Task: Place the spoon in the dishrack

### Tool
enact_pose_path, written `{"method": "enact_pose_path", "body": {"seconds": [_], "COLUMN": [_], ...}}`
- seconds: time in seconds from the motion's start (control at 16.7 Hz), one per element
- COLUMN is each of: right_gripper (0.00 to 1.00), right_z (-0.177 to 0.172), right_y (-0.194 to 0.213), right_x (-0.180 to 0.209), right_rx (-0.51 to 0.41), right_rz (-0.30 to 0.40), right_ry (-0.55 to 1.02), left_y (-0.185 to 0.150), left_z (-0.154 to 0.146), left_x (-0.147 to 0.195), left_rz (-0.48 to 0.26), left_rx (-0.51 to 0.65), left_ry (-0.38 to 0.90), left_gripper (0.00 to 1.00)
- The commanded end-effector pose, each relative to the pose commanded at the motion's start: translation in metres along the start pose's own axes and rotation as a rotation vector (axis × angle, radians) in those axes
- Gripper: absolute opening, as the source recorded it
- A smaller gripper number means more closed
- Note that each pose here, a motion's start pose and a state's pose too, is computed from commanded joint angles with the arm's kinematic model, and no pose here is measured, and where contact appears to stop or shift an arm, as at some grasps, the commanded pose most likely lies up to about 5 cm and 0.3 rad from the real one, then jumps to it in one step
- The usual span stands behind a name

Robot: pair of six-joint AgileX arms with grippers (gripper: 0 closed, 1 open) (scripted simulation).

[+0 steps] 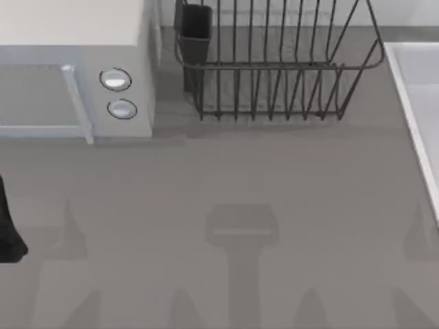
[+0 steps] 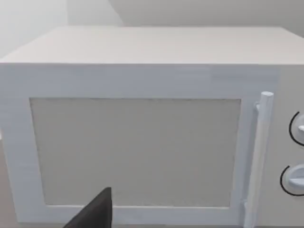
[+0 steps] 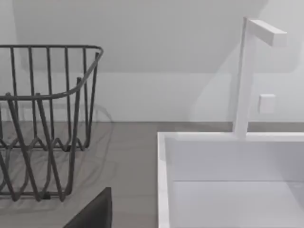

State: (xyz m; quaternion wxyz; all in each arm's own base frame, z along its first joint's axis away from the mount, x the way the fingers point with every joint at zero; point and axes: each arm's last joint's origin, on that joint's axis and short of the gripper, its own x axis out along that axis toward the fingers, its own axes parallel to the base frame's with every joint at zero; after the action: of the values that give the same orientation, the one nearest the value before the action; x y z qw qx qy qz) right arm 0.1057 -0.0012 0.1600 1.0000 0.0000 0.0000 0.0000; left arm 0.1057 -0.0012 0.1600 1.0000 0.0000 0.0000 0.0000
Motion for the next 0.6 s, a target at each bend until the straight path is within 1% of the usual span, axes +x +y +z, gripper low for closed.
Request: {"method": "enact_pose_path", "body": {"seconds": [0.12,0.24,0.42,0.6], "right_gripper": [1.0,1.0,1.0,1.0], "right_z": [0.0,0.005,0.021,0.039], "right_y": [0.0,-0.002,-0.009,-0.023], "right_x": [0.0,0.0,0.003,0.014], "right_rx": [-0.001,-0.032,-0.145,-0.292], "right_rz": [0.0,-0.016,-0.071,-0.122], "right_ry": [0.001,0.03,0.157,0.397], "left_y": [0.0,0.0,0.0,0.0], "left_z": [0.0,0.0,0.0,0.0], "left_x": [0.0,0.0,0.0,0.0], "left_rz": [0.0,0.0,0.0,0.0], "left_rx": [0.0,0.0,0.0,0.0], "left_ry": [0.0,0.0,0.0,0.0], "left_gripper": [1.0,1.0,1.0,1.0]}}
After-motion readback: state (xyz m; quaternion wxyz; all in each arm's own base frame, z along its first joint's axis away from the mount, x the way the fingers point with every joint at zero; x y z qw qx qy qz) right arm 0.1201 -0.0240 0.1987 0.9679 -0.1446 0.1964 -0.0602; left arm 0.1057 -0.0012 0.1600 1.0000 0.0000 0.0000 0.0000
